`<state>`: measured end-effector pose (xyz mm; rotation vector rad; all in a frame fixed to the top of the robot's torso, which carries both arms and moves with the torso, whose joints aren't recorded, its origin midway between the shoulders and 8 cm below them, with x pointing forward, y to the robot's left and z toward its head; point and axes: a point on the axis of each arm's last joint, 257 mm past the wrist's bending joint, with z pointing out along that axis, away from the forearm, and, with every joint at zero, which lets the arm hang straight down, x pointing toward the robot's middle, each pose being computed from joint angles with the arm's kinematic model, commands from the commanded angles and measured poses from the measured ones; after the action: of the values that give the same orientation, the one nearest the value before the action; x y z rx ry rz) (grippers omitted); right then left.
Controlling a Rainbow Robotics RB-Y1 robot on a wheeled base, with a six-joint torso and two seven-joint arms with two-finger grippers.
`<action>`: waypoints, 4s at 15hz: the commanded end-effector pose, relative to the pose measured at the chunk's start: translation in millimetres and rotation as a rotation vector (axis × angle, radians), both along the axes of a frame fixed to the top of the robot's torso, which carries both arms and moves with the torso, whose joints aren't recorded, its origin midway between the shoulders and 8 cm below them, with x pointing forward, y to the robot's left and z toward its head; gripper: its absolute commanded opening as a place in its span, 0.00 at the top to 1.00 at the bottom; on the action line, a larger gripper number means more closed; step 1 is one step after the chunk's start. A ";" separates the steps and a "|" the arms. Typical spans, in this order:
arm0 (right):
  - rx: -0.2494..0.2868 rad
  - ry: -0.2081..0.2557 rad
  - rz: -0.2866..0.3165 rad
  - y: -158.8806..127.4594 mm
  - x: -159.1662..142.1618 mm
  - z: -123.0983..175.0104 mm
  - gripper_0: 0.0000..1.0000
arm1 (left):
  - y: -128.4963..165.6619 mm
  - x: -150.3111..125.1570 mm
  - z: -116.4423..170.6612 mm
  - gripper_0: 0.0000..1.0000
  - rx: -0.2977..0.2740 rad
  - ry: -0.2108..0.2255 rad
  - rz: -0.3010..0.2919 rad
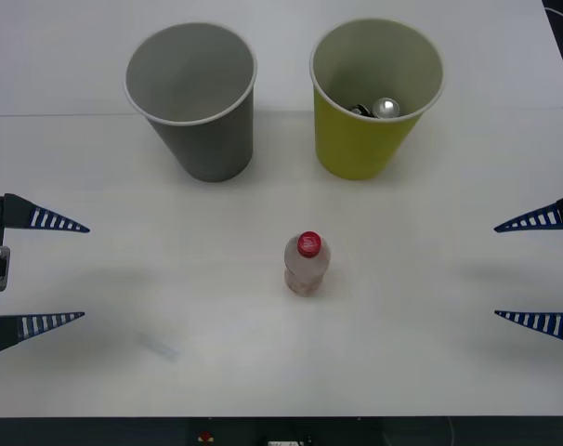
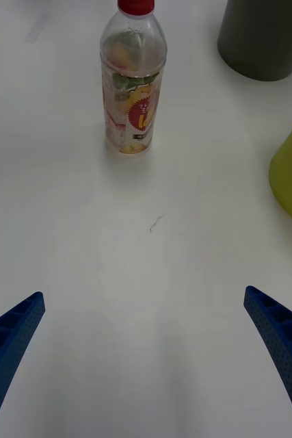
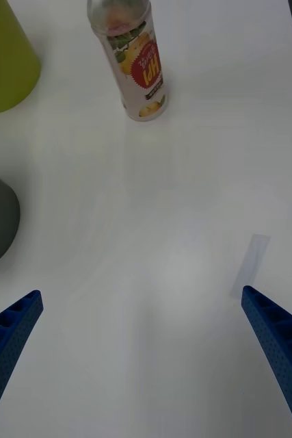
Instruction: Put the can into the green bin and the plastic bottle into the gray bin
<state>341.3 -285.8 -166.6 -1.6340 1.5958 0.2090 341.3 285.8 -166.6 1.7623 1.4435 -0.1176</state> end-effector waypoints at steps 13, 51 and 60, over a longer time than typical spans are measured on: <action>0.092 -0.004 -0.033 9.9 0.3 -19.4 0.00 | 0.0 0.0 0.0 0.00 0.000 0.000 0.000; 0.660 -0.038 0.030 183.8 61.5 -94.3 0.00 | 0.0 0.0 0.0 0.00 0.000 0.000 0.000; 0.682 -0.046 0.023 227.8 69.1 -96.6 0.00 | 0.0 0.0 0.0 0.00 0.000 0.000 0.000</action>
<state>410.0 -62.9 -262.9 -1.1130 1.2746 0.6453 341.3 285.8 -166.6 1.7623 1.4435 -0.1176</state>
